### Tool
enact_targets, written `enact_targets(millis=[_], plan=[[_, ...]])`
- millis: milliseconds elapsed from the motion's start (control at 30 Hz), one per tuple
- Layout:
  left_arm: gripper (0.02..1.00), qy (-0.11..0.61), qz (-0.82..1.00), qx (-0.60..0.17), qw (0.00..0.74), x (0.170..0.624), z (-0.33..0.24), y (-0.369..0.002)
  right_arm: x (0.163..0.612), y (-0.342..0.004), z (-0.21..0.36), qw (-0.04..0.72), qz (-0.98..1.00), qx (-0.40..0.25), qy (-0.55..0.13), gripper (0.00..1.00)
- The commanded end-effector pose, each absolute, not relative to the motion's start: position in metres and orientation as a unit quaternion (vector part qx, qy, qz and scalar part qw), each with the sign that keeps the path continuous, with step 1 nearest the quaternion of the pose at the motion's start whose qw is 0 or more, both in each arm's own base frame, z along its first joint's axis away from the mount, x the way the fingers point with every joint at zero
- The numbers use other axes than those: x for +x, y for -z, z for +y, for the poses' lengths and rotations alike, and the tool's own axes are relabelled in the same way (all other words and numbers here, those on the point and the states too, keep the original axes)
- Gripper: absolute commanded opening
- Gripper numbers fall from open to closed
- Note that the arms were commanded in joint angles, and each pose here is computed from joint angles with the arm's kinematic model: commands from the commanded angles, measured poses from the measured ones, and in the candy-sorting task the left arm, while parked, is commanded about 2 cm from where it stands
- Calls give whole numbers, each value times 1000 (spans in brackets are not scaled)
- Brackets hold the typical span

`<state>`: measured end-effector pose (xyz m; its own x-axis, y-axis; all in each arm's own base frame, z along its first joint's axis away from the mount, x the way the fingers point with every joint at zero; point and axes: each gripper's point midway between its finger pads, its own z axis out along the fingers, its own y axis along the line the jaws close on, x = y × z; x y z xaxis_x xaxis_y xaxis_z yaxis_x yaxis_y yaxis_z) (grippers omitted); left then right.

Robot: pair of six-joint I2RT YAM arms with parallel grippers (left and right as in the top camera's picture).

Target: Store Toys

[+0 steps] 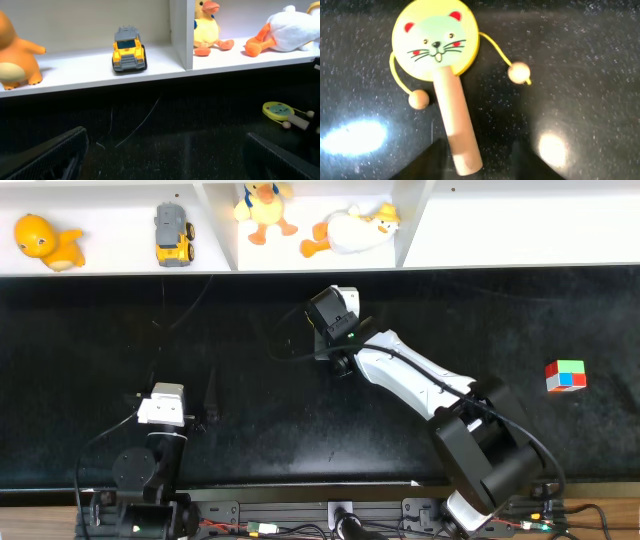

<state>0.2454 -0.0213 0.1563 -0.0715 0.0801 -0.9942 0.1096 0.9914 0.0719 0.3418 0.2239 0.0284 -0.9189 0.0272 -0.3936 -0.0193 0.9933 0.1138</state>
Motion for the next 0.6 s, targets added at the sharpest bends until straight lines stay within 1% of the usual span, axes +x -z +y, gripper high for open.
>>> enact_targets(millis=[33, 133, 167, 400, 500, 600], plan=[[998, 17, 731, 58, 680, 245, -22, -157, 347, -32, 228, 206, 977, 1, -63, 220], [998, 17, 731, 58, 680, 245, -22, -157, 347, -32, 228, 206, 977, 1, -63, 56], [998, 17, 731, 58, 680, 245, -22, -157, 347, -32, 228, 206, 976, 1, -63, 42], [998, 17, 731, 58, 680, 245, -22, -157, 341, -38, 220, 204, 978, 0, -51, 42], [998, 17, 731, 58, 680, 245, -22, -157, 327, -43, 204, 200, 979, 6, -47, 42], [996, 17, 731, 58, 680, 245, -22, -157, 306, -48, 176, 204, 978, 21, -46, 42]])
